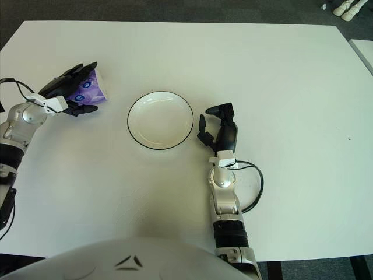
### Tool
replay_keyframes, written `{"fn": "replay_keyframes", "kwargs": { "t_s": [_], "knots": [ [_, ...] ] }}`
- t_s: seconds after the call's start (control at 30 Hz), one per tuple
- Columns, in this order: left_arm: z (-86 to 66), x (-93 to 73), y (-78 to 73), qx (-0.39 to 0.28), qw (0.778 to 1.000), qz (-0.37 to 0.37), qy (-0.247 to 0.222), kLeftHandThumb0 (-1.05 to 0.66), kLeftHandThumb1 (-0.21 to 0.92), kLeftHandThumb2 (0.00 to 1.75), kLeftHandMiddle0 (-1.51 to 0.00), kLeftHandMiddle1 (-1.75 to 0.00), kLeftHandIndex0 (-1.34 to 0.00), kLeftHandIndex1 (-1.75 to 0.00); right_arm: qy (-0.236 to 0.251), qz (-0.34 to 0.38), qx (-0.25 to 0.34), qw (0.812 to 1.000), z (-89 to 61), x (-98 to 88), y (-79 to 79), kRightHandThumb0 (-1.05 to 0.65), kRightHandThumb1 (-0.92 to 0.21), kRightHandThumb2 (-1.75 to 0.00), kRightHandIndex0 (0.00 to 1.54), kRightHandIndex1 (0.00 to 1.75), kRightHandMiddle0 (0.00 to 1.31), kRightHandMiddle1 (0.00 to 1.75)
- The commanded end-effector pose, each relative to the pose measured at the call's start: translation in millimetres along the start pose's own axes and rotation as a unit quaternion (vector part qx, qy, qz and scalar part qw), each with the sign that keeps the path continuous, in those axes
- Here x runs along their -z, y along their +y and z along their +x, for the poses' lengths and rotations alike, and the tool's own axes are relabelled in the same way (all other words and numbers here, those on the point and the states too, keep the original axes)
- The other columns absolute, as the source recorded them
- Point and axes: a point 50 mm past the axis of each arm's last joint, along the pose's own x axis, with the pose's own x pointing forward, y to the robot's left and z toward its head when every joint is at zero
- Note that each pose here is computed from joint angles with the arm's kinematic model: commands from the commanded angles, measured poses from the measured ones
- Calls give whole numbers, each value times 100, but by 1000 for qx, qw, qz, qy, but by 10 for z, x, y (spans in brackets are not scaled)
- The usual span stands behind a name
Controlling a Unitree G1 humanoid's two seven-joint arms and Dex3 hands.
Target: Put the tissue paper into the plate.
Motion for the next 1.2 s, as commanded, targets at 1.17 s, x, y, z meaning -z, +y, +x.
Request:
{"fn": "replay_keyframes", "kwargs": {
  "t_s": [1.17],
  "knots": [
    [33,164,-585,129,991,-26,29,-88,42,87,0,0,0,0,50,0,5,999,-199,211,-93,-40,-58,-99,66,138,41,175]
  ]
}}
